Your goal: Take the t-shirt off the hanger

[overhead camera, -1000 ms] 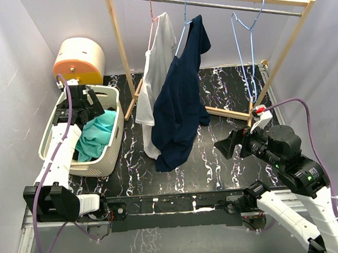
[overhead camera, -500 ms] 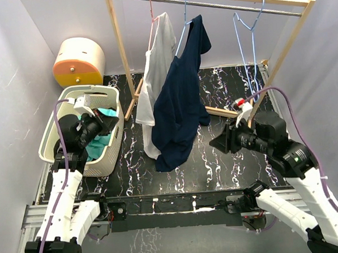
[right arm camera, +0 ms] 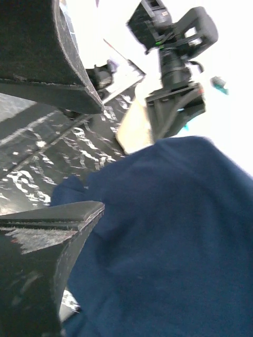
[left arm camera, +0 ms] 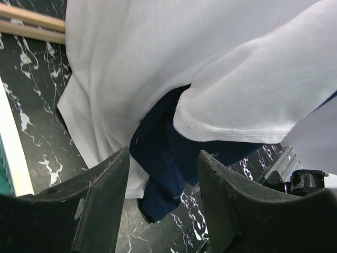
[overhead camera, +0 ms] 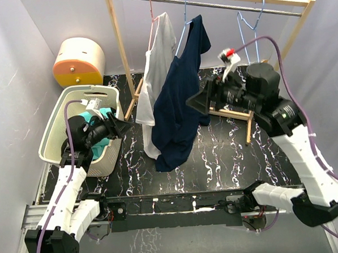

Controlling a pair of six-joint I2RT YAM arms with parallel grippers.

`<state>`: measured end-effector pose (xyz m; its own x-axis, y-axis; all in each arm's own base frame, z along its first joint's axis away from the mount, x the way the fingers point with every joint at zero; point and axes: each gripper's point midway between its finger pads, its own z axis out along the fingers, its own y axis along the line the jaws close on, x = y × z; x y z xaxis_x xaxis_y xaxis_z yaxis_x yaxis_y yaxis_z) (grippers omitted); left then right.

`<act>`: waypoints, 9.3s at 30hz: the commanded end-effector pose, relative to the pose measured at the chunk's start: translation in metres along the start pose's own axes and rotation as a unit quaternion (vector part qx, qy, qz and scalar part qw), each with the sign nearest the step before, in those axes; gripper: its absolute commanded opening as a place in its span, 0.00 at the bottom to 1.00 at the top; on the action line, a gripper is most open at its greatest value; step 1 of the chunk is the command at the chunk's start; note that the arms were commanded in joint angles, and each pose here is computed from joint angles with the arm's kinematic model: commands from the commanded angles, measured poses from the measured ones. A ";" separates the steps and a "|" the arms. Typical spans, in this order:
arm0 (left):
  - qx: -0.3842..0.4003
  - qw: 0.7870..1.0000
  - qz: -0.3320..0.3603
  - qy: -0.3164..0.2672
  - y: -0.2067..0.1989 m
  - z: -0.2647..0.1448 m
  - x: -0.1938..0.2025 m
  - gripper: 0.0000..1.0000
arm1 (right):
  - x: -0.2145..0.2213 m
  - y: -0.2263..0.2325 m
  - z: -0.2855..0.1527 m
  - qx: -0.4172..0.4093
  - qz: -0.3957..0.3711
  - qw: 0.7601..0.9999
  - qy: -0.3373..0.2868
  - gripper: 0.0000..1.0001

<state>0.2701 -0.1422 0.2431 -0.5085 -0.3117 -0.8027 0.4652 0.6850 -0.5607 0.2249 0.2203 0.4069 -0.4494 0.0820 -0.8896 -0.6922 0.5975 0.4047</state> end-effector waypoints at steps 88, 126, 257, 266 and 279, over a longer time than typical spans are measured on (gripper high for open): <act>0.183 0.981 0.042 -0.049 -0.090 -0.021 -0.045 0.67 | 0.011 0.038 -0.077 0.001 -0.042 0.999 0.024 0.08; 0.434 0.888 0.143 -0.043 -0.341 -0.009 -0.060 0.00 | 0.041 0.097 -0.084 -0.204 -0.019 0.979 0.022 0.08; 0.378 0.896 0.227 -0.055 -0.321 -0.110 -0.092 0.00 | 0.093 0.003 -0.119 0.077 0.001 0.997 -0.007 0.31; 0.382 0.896 0.226 -0.013 -0.320 -0.080 -0.073 0.00 | 0.029 0.064 -0.170 0.001 -0.067 0.995 -0.075 0.49; 0.443 0.871 0.206 0.052 -0.334 -0.060 -0.045 0.00 | 0.016 0.097 -0.111 -0.152 -0.115 0.981 -0.021 0.53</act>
<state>0.1035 -0.3155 0.4646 -0.2229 -0.0305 -0.9744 0.9747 0.0086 -0.2233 0.0705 0.1625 0.4622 -0.2426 0.0661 -0.9679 -0.8651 0.4367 0.2467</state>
